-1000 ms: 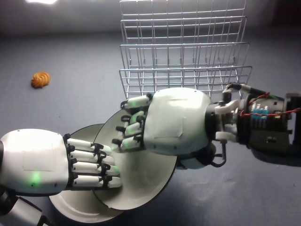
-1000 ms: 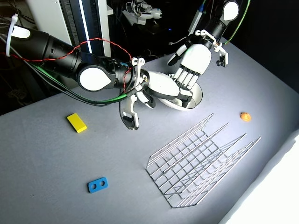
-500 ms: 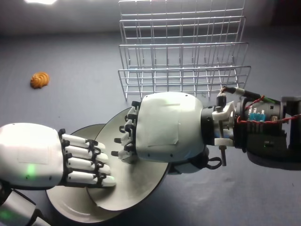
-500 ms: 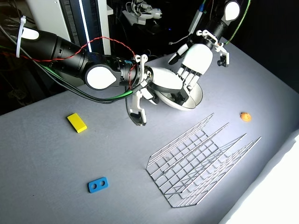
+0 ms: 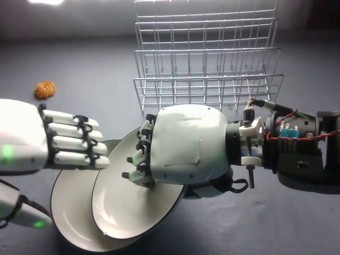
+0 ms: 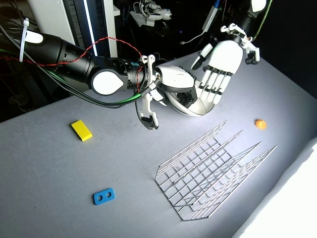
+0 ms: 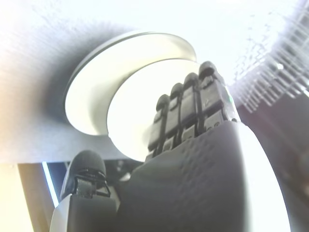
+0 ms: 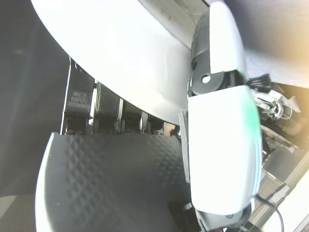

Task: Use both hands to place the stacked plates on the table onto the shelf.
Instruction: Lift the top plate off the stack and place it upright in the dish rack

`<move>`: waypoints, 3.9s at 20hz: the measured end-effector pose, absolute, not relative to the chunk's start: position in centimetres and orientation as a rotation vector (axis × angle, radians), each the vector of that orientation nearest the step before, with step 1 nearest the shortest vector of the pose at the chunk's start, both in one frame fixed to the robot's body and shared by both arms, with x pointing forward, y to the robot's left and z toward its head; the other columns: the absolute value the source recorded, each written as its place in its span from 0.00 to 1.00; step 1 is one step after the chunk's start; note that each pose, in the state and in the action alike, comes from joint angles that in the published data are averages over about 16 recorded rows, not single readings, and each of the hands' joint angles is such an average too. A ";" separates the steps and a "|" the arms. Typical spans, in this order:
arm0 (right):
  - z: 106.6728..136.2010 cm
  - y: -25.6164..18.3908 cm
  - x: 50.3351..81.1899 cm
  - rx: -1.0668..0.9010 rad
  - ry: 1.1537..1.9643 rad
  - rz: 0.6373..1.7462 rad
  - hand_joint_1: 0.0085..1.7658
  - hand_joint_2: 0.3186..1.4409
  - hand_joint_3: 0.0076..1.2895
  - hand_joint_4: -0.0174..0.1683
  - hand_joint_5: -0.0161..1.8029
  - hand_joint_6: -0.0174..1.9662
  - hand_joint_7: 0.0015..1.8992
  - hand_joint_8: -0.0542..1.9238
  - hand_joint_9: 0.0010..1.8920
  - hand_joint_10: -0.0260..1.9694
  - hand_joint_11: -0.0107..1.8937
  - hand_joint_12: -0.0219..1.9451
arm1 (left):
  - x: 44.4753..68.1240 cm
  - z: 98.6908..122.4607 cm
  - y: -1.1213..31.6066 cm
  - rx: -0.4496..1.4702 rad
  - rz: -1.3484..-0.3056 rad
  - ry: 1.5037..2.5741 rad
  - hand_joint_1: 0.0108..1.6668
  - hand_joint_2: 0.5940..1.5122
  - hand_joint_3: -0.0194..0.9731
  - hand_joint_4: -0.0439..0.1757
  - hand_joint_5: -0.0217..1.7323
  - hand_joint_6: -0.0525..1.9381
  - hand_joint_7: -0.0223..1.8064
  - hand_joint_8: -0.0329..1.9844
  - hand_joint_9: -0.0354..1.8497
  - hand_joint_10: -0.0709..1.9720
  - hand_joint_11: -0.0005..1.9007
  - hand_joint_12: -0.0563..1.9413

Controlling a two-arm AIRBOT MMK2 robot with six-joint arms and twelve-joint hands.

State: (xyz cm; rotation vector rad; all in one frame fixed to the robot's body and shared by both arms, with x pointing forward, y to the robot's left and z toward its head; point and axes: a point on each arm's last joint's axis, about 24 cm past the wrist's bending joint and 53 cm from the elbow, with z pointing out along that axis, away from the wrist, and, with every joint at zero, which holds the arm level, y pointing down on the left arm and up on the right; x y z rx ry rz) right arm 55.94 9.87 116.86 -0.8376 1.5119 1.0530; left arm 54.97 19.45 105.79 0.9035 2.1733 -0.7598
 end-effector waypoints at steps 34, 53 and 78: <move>131.3 5.6 57.4 -0.487 1.413 1.201 0.71 0.64 0.00 0.09 0.42 0.65 0.47 0.62 0.52 0.46 0.46 0.70 | 59.2 110.4 27.2 0.830 -0.556 2.123 0.01 0.67 0.04 0.20 0.05 0.03 0.04 0.03 0.04 0.04 0.01 0.07; 136.5 -0.1 65.2 0.043 1.514 1.414 0.74 0.64 0.00 0.05 0.43 0.62 0.47 0.61 0.50 0.59 0.46 0.71 | 52.4 109.4 21.6 1.112 -0.856 2.086 0.01 0.68 0.03 0.19 0.04 0.03 0.04 0.03 0.04 0.04 0.01 0.05; 132.8 -4.5 74.1 0.436 1.586 1.438 0.72 0.72 0.00 0.04 0.40 0.62 0.43 0.64 0.46 0.66 0.44 0.73 | 50.4 102.6 21.4 1.133 -0.685 2.257 0.01 0.69 0.04 0.19 0.04 0.03 0.05 0.03 0.04 0.04 0.01 0.10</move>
